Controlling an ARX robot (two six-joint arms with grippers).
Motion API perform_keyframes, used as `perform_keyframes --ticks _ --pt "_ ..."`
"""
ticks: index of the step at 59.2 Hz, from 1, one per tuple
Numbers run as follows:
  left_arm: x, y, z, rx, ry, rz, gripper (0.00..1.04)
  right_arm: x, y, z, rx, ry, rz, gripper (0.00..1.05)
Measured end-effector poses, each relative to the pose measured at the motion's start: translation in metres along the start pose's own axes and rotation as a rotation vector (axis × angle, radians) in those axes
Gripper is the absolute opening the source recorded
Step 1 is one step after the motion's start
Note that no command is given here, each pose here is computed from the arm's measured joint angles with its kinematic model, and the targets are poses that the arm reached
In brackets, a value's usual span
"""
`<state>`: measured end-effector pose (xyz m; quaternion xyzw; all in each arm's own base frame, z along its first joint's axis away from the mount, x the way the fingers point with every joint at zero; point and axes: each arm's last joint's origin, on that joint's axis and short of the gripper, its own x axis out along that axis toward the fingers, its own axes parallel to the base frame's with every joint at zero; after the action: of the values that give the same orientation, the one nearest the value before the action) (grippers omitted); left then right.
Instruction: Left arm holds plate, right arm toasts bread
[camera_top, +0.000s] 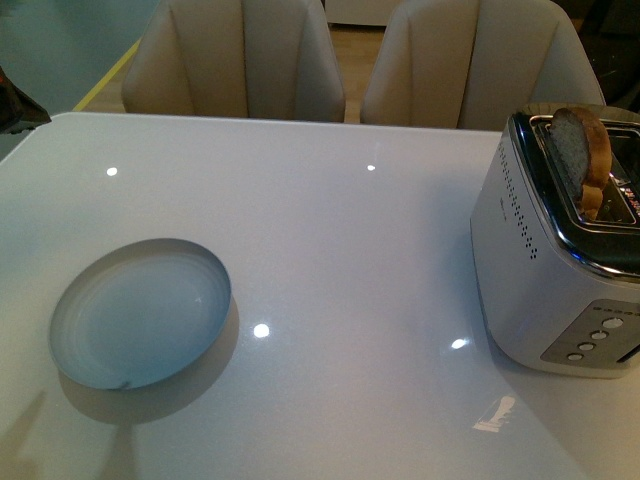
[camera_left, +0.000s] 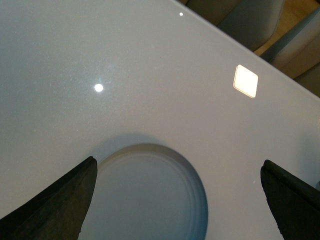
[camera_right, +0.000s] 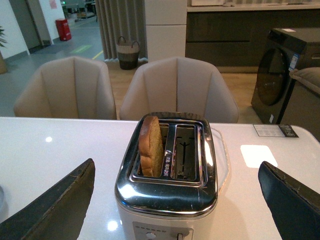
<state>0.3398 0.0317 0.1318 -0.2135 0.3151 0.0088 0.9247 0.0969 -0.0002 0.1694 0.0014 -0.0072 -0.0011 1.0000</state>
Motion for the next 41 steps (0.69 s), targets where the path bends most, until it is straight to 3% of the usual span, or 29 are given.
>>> perform_keyframes --ticks 5,14,19,31,41 --pt "0.000 0.005 -0.017 0.206 -0.292 0.018 0.80 0.000 0.000 0.000 0.000 0.000 0.000 0.96" --pt "-0.044 -0.004 -0.031 0.378 -0.608 -0.022 0.54 0.000 0.000 0.000 0.000 -0.001 0.001 0.96" --pt "-0.064 -0.010 -0.034 0.406 -0.656 -0.029 0.39 0.000 0.000 0.000 0.000 -0.001 0.000 0.96" --pt "-0.094 -0.015 -0.062 0.413 -0.634 -0.002 0.03 0.000 0.000 0.000 0.000 -0.001 0.000 0.96" --pt "-0.123 -0.019 -0.071 0.423 -0.631 -0.017 0.03 0.000 0.000 0.000 0.000 -0.001 0.000 0.96"
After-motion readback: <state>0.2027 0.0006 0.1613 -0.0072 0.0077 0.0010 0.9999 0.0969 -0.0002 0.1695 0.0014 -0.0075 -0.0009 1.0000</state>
